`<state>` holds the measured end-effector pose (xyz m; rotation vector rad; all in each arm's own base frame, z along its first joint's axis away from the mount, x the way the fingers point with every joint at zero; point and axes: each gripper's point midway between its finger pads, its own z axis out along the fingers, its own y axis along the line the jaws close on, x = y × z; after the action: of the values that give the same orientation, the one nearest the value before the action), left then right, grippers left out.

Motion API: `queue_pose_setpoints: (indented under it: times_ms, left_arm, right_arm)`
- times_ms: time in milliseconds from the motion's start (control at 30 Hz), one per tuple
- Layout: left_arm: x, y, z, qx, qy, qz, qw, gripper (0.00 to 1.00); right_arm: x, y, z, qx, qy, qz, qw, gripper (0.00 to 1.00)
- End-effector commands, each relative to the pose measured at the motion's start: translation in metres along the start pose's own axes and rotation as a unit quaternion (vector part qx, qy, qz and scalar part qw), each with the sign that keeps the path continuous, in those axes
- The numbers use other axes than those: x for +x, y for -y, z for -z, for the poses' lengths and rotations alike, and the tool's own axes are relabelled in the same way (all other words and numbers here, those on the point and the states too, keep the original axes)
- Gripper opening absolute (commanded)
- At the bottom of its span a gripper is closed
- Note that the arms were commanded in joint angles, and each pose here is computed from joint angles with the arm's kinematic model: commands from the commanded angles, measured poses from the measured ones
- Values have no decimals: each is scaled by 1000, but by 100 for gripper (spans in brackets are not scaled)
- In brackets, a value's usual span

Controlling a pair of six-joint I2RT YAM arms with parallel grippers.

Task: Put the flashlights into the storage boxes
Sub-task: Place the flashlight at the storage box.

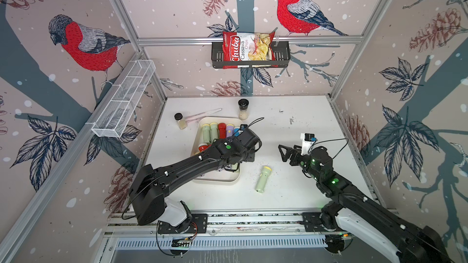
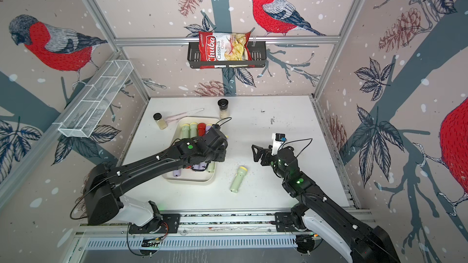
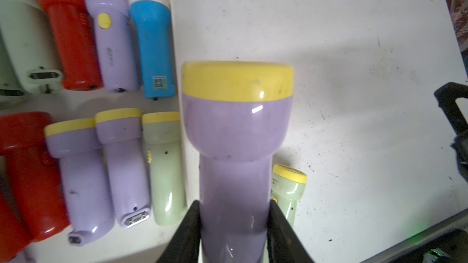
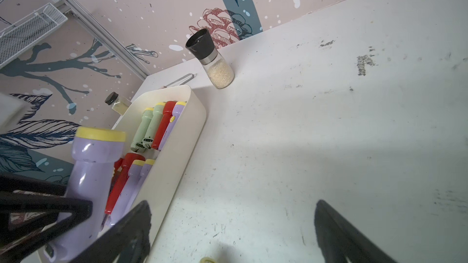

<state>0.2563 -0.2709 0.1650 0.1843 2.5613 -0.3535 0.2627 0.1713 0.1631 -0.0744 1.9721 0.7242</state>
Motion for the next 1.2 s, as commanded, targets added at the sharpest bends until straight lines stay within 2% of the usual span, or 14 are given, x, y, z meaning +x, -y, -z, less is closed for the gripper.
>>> queue_pose_setpoints:
  times_ms: [0,300,467,700,1033,1167]
  left_arm:
    - [-6,-33,8,-45,11,1,999,16]
    - [-16,-93,17,-43,39,52,997,17]
    - [-9,-123,3,-47,23,74,996,19]
    - [-5,-142,-18,-59,0,75,995,20]
    - [-37,-161,-55,-70,0,81,994,21]
    - [-58,-168,-66,-67,-1,95,993,22]
  right_arm:
    - [-10,-16,-3,-36,10,2,999,100]
    - [-12,-36,-8,-76,6,15,997,100]
    - [-11,-43,-11,-86,-1,24,996,100]
    - [-7,-46,-14,-87,-11,30,996,100]
    - [-6,-47,-16,-87,-15,33,996,100]
    - [-7,-47,-16,-85,-13,35,996,99]
